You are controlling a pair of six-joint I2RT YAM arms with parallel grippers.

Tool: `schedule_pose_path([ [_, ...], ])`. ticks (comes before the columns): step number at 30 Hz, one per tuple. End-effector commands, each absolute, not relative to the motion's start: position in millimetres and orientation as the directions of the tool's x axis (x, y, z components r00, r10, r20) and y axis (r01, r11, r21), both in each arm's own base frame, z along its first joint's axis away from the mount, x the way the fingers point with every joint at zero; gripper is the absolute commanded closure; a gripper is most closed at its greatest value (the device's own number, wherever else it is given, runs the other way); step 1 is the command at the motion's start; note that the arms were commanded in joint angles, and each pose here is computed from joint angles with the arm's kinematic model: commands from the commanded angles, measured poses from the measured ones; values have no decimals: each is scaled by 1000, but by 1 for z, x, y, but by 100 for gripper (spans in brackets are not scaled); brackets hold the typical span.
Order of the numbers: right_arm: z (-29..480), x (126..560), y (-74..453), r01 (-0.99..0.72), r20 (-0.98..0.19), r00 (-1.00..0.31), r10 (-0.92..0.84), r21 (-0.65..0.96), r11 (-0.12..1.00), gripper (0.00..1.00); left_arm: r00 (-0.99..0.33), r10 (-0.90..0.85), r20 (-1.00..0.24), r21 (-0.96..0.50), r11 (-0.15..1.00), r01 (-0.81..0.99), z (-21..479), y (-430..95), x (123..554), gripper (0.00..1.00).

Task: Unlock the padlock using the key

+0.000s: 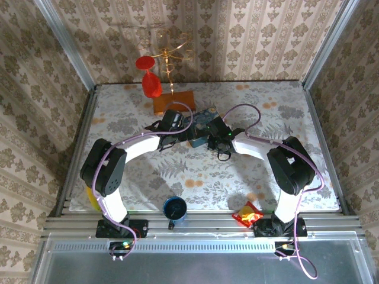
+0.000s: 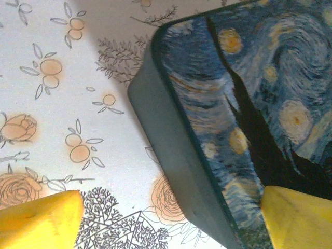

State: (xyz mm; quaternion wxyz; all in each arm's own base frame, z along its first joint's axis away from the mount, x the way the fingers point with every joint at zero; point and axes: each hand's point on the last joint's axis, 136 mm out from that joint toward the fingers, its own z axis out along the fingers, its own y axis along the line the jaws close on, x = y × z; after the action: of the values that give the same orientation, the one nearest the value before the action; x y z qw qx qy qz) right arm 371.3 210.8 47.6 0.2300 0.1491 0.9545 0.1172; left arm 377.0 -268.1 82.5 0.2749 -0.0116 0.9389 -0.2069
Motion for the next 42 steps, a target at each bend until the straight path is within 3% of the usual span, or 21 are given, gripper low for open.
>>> schedule_pose_path([
  [1, 53, 373, 205, 241, -415, -844, 339, 271, 932, 100, -860, -135, -491, -388, 919, 77, 86, -274, 380, 1],
  [6, 53, 371, 206, 234, -410, -849, 333, 274, 933, 100, -827, -112, -552, -392, 909, 138, 104, -293, 402, 0],
  [12, 55, 371, 207, 228, -411, -850, 329, 277, 934, 100, -837, -83, -541, -357, 924, 139, 100, -290, 418, 0],
  [25, 57, 381, 207, 230, -417, -840, 348, 308, 923, 100, -890, -55, -452, -309, 946, 99, 53, -279, 403, 7],
  [29, 60, 380, 211, 167, -426, -842, 331, 379, 910, 81, -896, -60, -440, -296, 952, 81, 47, -269, 401, 8],
  [34, 58, 371, 217, 115, -426, -850, 309, 423, 899, 71, -900, -65, -430, -291, 954, 70, 41, -262, 400, 9],
  [42, 45, 373, 238, 78, -415, -867, 276, 434, 897, 48, -904, -72, -421, -296, 953, 62, 38, -262, 398, 9],
])
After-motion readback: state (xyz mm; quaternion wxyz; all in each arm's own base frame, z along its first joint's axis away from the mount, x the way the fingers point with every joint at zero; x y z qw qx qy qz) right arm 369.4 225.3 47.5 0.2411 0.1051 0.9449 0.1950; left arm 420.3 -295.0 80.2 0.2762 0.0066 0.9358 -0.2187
